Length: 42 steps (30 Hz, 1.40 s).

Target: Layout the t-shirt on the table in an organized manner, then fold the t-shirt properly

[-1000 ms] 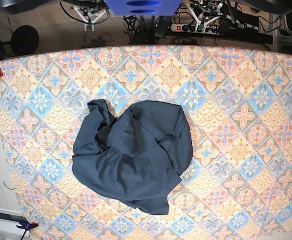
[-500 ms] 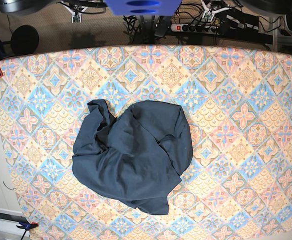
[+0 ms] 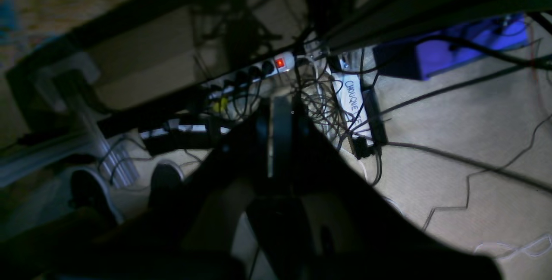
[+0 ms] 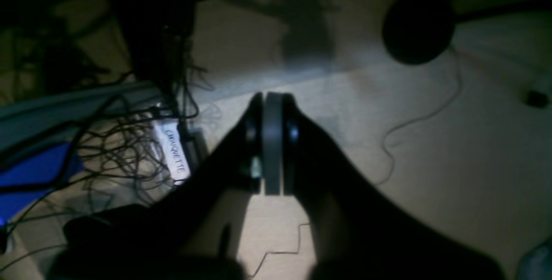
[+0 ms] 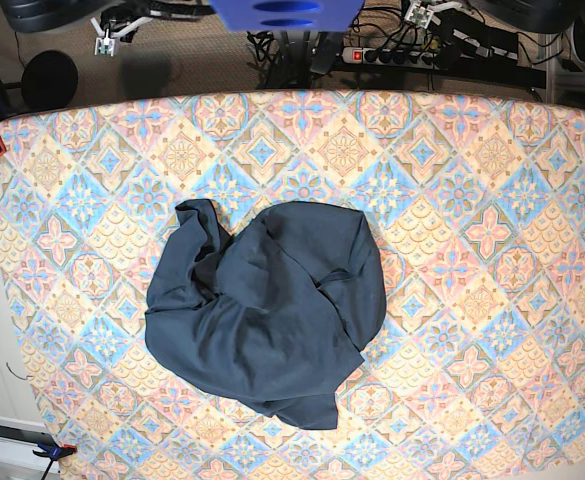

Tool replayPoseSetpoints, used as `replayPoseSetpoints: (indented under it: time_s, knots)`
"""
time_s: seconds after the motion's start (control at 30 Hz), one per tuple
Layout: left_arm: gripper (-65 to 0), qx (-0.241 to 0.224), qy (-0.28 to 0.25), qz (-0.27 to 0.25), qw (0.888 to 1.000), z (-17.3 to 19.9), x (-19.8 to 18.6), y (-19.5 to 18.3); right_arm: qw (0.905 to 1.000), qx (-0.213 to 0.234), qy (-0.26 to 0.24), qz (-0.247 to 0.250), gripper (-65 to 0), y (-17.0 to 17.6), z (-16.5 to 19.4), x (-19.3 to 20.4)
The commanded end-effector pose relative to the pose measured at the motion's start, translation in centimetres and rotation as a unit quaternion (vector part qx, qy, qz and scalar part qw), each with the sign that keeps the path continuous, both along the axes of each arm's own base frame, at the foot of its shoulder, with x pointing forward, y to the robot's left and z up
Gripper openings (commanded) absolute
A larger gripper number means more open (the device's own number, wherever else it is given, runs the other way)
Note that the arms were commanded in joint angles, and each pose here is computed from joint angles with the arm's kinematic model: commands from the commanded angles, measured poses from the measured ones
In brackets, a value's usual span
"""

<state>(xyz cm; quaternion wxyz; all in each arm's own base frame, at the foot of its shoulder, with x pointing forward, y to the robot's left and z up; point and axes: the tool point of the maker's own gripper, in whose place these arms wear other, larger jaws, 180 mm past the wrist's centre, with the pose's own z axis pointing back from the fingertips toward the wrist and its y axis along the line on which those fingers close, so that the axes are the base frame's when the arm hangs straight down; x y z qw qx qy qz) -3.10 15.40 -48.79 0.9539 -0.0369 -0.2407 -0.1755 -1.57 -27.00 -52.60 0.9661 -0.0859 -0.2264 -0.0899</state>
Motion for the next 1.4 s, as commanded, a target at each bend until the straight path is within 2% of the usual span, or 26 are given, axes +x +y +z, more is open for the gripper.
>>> replayPoseSetpoints:
  time_s: [0.0, 0.2, 0.33, 0.57, 0.63, 0.73, 0.93, 1.13, 1.3, 1.37]
  knots:
    - [-65.0, -0.014, -0.019, -0.002, 1.000, 1.2, 0.5, -0.8, 0.9996, -0.025, -0.015, -0.002, -65.0, -2.0, 1.4, 0.3]
    - [-65.0, -0.045, -0.085, -0.020, 0.995, 6.2, 4.0, -2.7, 0.9952, -0.050, -0.083, 0.010, -65.0, -3.0, 6.3, 3.7]
    - [-65.0, -0.055, -0.128, -0.018, 0.990, 9.4, 6.2, -3.2, 0.9921, -0.068, -0.105, 0.011, -65.0, -4.1, 9.4, 5.9]
    - [-65.0, -0.069, -0.191, -0.037, 0.979, 12.9, 9.8, -4.0, 0.9841, -0.069, -0.160, 0.034, -65.0, -2.7, 14.1, 10.7]
    - [-65.0, -0.070, -0.208, -0.036, 0.975, 13.2, 11.2, -4.0, 0.9838, -0.067, -0.162, 0.037, -65.0, -2.4, 14.5, 11.0]
    - [-65.0, -0.077, -0.203, -0.011, 0.976, 12.8, 13.5, -3.6, 0.9844, -0.064, -0.159, 0.039, -65.0, -2.1, 14.7, 11.5]
    - [-65.0, -0.124, -0.212, 0.033, 0.969, 13.8, 19.1, -4.0, 0.9816, -0.058, -0.178, 0.037, -65.0, -1.7, 15.4, 14.2]
    - [-65.0, -0.172, -0.239, 0.051, 0.954, 16.2, 25.3, -4.7, 0.9799, -0.055, -0.189, 0.034, -65.0, -1.6, 15.8, 15.9]
    - [-65.0, -0.215, -0.257, 0.061, 0.940, 18.1, 28.6, -5.6, 0.9785, -0.054, -0.196, 0.034, -65.0, -1.6, 16.0, 16.7]
    - [-60.6, -0.223, -0.261, 0.065, 0.937, 18.2, 29.9, -5.5, 0.9764, -0.054, -0.207, 0.034, -65.0, -1.5, 16.3, 17.5]
